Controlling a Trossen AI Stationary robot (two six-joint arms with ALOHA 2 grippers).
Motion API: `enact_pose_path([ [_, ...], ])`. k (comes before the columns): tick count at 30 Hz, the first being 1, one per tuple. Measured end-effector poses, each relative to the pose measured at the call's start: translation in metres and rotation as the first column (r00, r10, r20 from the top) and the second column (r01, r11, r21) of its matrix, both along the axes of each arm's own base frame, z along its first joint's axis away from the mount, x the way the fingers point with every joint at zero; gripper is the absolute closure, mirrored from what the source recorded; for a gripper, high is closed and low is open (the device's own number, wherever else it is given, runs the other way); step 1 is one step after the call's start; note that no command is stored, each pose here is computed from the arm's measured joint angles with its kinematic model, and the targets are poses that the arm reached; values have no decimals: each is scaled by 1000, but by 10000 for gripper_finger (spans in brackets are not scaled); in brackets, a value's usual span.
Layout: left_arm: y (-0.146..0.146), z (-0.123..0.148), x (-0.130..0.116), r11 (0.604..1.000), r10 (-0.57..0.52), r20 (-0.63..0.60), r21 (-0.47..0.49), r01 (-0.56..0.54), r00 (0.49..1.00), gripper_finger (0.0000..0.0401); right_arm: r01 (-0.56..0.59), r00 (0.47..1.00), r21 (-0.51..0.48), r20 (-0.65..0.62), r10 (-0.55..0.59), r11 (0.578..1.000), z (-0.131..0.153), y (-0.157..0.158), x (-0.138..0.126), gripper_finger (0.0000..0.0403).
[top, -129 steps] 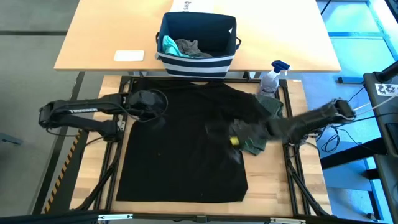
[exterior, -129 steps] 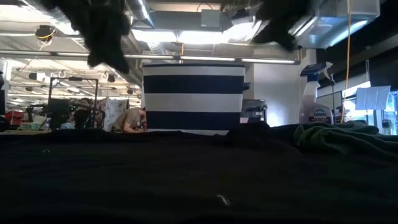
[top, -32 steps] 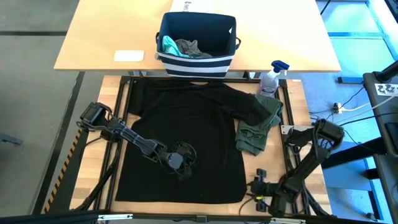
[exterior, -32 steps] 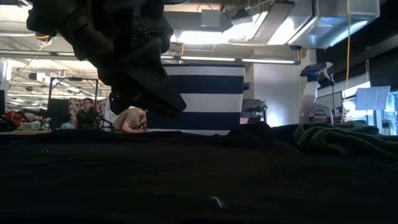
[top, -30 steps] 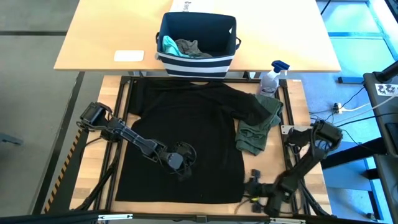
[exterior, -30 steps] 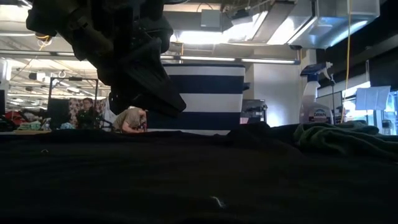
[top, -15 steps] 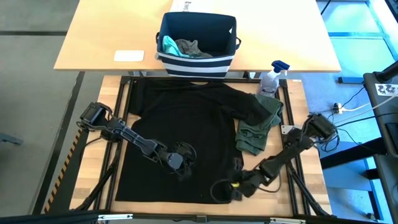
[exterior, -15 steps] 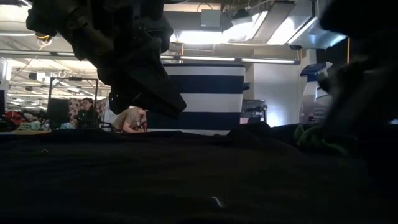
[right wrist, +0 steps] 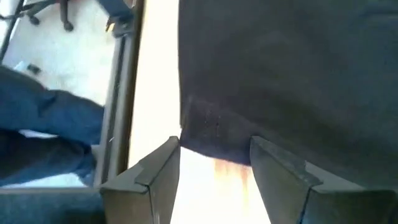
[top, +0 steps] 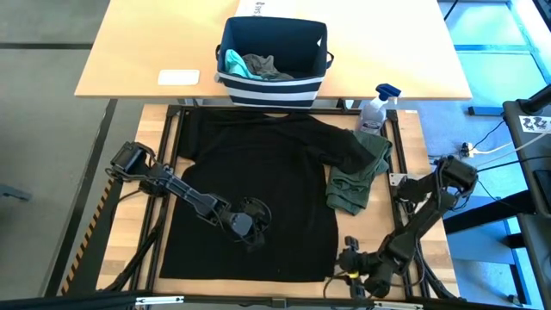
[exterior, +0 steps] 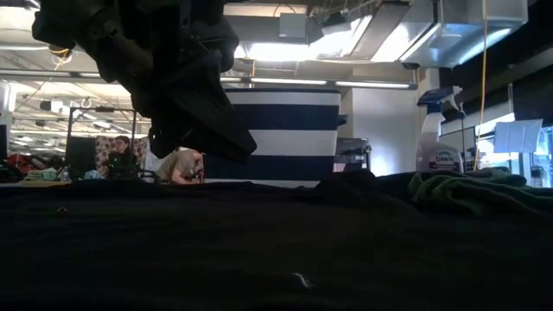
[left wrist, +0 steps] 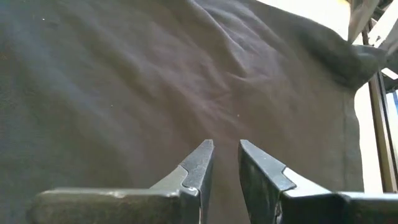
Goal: Fold Laundry from Bin
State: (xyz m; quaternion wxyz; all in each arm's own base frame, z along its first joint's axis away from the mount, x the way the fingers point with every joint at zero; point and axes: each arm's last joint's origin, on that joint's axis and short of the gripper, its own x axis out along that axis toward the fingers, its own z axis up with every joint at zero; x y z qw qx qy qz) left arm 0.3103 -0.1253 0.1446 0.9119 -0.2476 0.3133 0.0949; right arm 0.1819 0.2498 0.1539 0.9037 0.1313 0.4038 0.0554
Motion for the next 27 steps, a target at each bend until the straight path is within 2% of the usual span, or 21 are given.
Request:
enact_pose_path([
  [3,-1,0,0,1000,-12,1,-13,12,1000,331,0,998,-7,58,0,1000,14,1,12,210],
  [7,-4,7,4,998,-47,17,-49,48,999,331,-99,993,-46,54,101,994,30,2,23,210],
  [10,-11,29,11,991,-107,34,-72,109,994,331,-179,981,25,-66,181,983,22,5,19,210],
  [13,-26,63,13,972,-234,-3,-30,234,972,334,-223,947,69,-222,233,972,12,9,1,210],
  [15,-39,84,7,952,-305,-82,11,307,949,338,-211,938,84,-264,226,974,11,11,-7,210],
  [18,-64,110,-6,905,-419,-167,-3,425,892,344,-161,951,116,-249,185,980,15,12,-7,210],
  [20,-81,119,-20,868,-487,-216,-19,495,846,344,-137,960,160,-220,171,977,19,15,-4,210],
  [22,-95,120,-35,846,-524,-265,-50,531,809,338,-124,966,159,-208,156,979,19,14,-1,209],
  [25,-107,111,-61,841,-521,-412,-98,532,747,318,-114,971,147,-193,141,983,20,13,0,205],
  [27,-111,103,-80,864,-471,-513,-108,491,717,300,-115,976,124,-172,135,986,20,12,1,200],
])
